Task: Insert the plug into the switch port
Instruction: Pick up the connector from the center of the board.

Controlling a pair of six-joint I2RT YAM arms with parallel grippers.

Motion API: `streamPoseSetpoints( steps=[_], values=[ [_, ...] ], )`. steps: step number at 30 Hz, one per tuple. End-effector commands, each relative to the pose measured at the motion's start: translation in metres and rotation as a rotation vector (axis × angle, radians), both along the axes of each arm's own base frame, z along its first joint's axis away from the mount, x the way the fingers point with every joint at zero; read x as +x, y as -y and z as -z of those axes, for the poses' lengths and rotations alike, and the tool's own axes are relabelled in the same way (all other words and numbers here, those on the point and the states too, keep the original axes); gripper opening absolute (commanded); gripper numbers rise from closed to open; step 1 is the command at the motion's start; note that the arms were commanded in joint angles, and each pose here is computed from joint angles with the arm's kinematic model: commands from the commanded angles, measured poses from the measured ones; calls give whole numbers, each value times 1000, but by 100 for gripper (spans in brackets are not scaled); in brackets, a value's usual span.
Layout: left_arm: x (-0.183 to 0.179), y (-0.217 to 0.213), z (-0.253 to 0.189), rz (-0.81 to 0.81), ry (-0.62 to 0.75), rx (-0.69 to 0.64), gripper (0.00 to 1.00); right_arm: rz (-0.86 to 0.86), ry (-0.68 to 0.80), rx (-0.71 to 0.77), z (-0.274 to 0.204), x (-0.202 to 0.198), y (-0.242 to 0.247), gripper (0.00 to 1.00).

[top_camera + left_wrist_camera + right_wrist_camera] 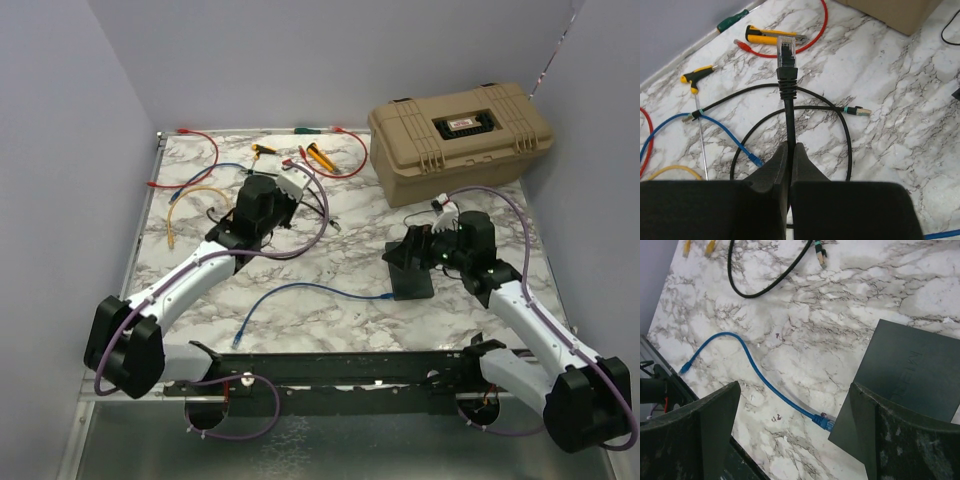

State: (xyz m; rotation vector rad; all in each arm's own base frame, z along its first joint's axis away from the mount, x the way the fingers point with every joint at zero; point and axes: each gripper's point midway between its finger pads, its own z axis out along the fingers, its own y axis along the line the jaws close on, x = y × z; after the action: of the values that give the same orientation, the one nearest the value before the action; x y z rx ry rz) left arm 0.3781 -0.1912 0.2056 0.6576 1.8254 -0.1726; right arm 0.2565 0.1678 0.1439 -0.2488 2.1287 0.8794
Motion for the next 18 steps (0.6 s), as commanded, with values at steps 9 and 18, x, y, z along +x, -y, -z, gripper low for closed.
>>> streamPoseSetpoints(
  steps=[9,18],
  values=[
    [-33,14,-21,61,214,137,0,-63,44,109,-45,24,-24,92],
    [-51,29,-20,83,315,169,0,63,-13,209,-71,50,-27,88]
  ],
)
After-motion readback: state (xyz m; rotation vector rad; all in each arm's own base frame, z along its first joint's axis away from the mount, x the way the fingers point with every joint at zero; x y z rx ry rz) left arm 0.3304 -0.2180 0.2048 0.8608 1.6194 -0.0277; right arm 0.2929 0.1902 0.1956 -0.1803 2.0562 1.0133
